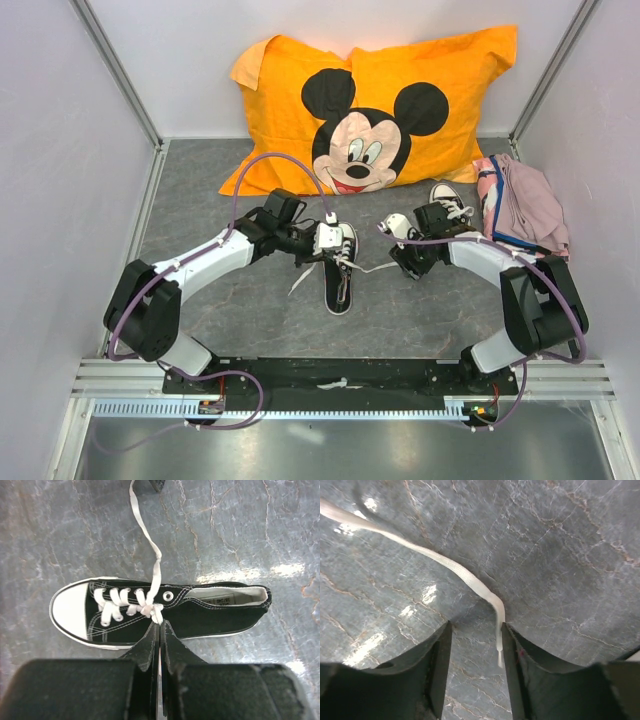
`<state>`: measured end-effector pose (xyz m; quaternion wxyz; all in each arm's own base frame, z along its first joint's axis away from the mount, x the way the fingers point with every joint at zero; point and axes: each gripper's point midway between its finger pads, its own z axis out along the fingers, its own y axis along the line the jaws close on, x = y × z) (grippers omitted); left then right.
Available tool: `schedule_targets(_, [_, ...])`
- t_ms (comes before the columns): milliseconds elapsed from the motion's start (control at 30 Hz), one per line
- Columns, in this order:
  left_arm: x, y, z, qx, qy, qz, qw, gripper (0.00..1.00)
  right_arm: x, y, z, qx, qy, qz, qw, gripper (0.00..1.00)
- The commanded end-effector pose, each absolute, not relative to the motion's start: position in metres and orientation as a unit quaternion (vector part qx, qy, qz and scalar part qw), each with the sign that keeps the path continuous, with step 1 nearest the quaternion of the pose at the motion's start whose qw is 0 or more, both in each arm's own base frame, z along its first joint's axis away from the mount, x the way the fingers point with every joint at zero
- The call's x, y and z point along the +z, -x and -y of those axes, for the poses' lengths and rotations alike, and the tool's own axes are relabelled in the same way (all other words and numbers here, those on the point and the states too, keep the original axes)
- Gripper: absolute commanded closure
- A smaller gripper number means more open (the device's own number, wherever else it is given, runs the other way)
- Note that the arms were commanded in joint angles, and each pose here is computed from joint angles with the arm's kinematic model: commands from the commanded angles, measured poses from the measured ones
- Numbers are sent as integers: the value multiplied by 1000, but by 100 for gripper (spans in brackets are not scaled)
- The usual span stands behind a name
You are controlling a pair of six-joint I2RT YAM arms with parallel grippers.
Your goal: Tie the shoes
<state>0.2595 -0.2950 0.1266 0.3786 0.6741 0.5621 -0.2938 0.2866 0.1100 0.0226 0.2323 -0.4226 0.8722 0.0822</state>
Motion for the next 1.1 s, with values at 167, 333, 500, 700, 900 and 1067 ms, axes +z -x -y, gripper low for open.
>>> schedule_targets(167, [138,-257,306,-324,-649,-562,398,98,15,-296,-107,71,415,-879,225,59])
schedule_targets(333, [136,-256,306,-325,-652,-557,399,98,13,-298,-101,57,406,-884,225,92])
schedule_targets(500, [135,-256,306,-323,-655,-554,399,98,30,-308,-97,47,392,-884,248,100])
schedule_targets(700, [134,-255,306,-325,-656,-553,398,98,51,-305,-101,71,397,-877,262,75])
schedule_targets(900, [132,-256,307,-327,-656,-554,395,98,51,-308,-107,89,408,-872,254,31])
schedule_targets(1067, [133,-258,309,-327,-657,-552,396,98,32,-307,-104,85,428,-871,227,35])
